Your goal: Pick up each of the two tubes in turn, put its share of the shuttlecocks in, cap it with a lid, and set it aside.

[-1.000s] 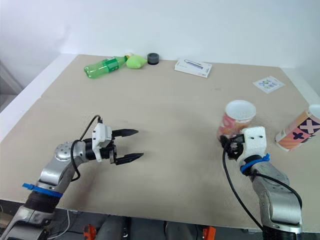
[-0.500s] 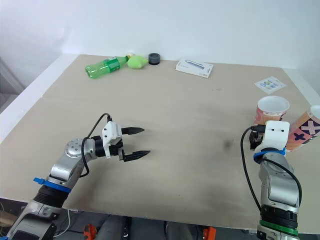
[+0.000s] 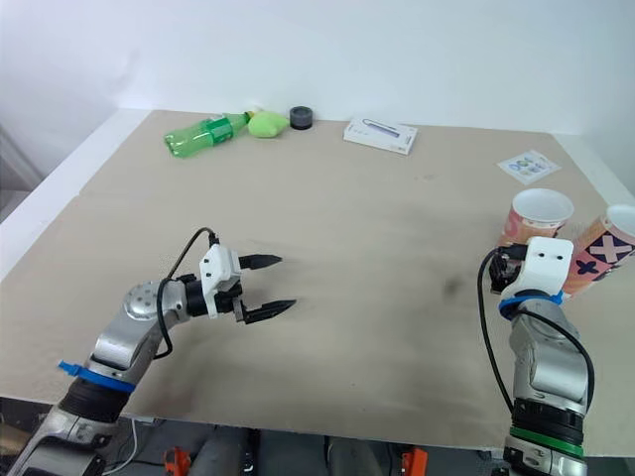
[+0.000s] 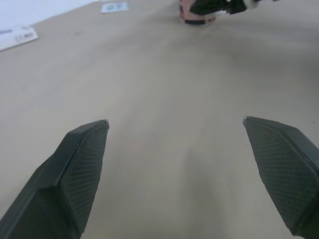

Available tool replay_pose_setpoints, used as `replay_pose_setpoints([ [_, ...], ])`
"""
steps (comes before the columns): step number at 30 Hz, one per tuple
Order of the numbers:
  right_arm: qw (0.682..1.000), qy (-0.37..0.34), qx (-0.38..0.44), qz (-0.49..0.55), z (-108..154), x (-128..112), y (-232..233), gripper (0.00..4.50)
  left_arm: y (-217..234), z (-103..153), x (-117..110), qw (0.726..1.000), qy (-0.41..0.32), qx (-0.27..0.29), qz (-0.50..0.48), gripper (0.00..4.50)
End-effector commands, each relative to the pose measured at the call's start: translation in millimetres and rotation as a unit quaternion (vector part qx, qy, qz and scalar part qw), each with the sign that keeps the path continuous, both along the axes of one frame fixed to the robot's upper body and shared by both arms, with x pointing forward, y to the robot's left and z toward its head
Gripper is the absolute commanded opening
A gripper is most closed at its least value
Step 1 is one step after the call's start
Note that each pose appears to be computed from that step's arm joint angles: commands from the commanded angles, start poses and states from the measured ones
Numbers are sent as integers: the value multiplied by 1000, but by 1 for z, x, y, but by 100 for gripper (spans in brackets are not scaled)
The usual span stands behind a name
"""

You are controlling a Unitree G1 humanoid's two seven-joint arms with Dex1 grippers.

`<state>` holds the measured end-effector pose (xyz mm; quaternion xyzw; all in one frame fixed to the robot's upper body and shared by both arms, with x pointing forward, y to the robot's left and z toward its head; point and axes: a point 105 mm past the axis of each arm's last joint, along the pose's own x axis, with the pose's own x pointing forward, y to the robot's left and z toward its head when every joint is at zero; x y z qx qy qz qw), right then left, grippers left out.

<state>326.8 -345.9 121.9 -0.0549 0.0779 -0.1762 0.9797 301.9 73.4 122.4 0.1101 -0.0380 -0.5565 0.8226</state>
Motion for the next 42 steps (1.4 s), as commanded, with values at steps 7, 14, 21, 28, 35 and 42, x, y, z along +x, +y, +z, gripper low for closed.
replay_pose_setpoints([
  [7,999,21,45,3,-13,4,-6,258,2,15,-1,999,-33,-8,22,450],
  [14,985,-21,167,-20,-13,-6,-27,258,3,21,0,999,-33,-17,28,450],
  [21,989,-3,148,-5,-13,-10,-25,258,2,18,-2,999,-26,-17,25,450],
  [28,987,4,162,-9,-20,-11,-28,258,2,19,-1,999,-25,-16,21,450],
  [35,982,-31,183,14,4,-12,-31,258,0,15,-6,1000,-17,-19,19,450],
  [42,984,-30,169,52,19,-12,-23,258,-2,13,-8,999,-13,-24,23,450],
])
